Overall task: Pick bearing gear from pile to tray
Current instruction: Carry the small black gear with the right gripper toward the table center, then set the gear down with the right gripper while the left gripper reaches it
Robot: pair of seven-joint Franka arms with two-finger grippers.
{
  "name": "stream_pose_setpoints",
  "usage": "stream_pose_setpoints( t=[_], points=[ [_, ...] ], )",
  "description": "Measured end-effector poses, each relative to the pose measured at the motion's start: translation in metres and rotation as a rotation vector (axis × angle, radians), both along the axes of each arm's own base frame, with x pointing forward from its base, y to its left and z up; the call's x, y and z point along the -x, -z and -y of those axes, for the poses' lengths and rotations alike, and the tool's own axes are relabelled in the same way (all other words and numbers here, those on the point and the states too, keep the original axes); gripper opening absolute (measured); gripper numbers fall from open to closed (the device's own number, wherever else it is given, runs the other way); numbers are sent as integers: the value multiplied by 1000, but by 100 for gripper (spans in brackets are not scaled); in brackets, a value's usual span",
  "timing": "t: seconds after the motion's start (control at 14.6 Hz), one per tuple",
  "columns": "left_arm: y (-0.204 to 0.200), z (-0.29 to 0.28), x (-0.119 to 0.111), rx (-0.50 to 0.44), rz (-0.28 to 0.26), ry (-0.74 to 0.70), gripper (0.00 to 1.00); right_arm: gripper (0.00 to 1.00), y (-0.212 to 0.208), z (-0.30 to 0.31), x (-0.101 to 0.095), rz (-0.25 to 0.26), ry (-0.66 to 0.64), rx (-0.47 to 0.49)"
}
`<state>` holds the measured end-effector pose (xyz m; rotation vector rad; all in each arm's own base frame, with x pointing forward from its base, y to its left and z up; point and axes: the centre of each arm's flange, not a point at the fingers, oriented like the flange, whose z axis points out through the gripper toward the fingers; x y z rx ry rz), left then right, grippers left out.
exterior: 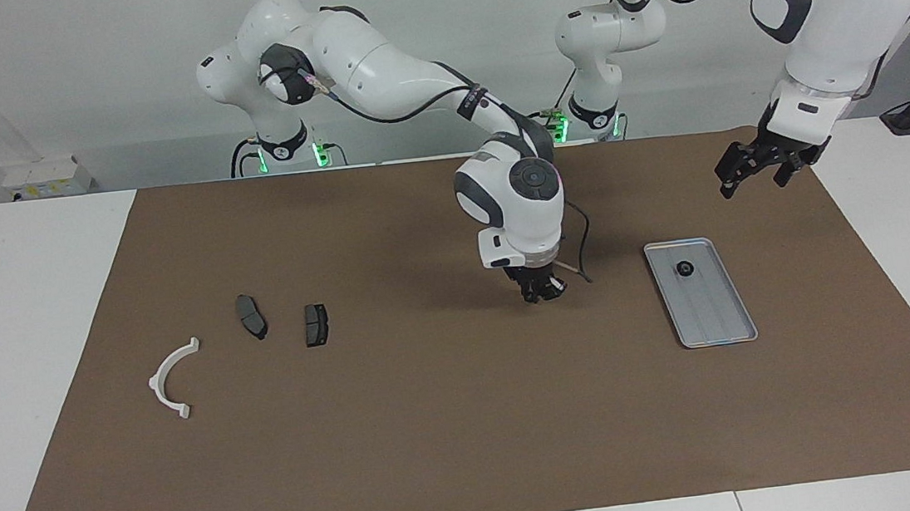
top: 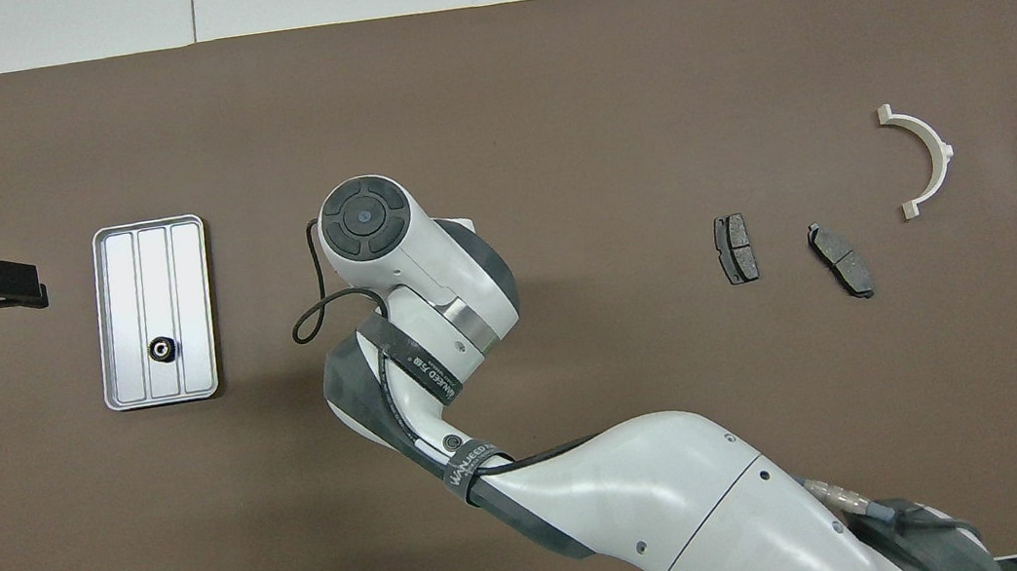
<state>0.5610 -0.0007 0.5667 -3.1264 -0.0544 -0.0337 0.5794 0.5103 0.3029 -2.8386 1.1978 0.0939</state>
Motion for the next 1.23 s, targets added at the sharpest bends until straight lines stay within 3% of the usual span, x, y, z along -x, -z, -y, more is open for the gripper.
stream_pose_setpoints(
  t=[0.48,0.62,1.03,1.23],
  points=[
    [-8,9,0,13,4,11,100,24,13,-1,-2,10,0,0],
    [-17,9,0,13,14,11,100,38,13,-1,-2,11,0,0],
    [-16,21,-2,21,20,-50,100,99,-13,14,-21,57,2,-10],
    [-7,51,-4,26,14,-118,100,100,-79,56,-46,95,-69,-24]
  ],
)
